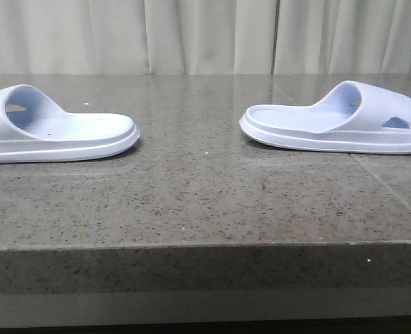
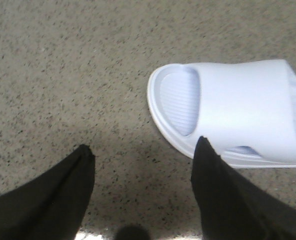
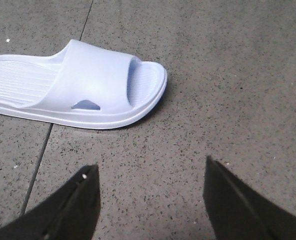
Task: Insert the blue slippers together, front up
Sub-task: 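Lower left and right grippers and grasp each slipper's heel edge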
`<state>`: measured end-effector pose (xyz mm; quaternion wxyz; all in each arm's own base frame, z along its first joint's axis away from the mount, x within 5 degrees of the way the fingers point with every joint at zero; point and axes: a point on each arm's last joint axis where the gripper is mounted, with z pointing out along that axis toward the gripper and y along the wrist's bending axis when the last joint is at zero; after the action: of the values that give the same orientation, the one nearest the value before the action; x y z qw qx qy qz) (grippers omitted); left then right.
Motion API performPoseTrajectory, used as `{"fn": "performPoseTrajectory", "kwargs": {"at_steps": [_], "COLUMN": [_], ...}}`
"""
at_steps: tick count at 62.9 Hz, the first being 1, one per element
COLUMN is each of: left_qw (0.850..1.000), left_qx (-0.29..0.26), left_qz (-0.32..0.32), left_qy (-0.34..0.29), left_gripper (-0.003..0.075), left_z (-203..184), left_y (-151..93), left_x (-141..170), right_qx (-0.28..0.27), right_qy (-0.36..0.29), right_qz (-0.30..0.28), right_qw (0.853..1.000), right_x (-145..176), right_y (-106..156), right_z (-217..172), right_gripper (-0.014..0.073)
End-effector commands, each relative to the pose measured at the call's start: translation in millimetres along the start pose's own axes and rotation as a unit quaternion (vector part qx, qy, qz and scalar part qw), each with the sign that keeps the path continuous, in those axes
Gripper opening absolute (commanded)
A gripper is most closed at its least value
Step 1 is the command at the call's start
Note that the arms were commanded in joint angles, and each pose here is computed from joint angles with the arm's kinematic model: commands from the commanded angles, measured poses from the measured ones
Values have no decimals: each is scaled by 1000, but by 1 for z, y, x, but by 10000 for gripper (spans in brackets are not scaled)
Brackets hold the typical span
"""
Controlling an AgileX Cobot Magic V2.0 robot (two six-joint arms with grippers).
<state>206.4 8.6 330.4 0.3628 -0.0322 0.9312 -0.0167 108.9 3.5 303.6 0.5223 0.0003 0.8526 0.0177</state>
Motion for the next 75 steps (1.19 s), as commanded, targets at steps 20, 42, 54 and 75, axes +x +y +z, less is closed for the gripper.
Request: {"fn": "performPoseTrajectory", "kwargs": {"at_steps": [20, 42, 54, 75], "left_qw": [986, 970, 967, 959], "left_qx": [132, 190, 192, 224], "left_qz": [-105, -141, -148, -145], "left_qy": [1, 47, 71, 89], "left_gripper": [428, 419, 419, 419], "left_z": [39, 101, 122, 137], "left_y": [36, 43, 47, 36], "left_x": [-38, -41, -35, -32], "right_qx": [1, 1, 1, 1], "right_qy": [-54, -54, -54, -54], "right_qz": [-8, -8, -8, -8], "right_qw": [998, 998, 998, 998], "right_x": [-18, -18, -18, -18], "right_y": [0, 0, 0, 0], "right_z": [-4, -4, -4, -4], "right_gripper": [476, 476, 476, 476]}}
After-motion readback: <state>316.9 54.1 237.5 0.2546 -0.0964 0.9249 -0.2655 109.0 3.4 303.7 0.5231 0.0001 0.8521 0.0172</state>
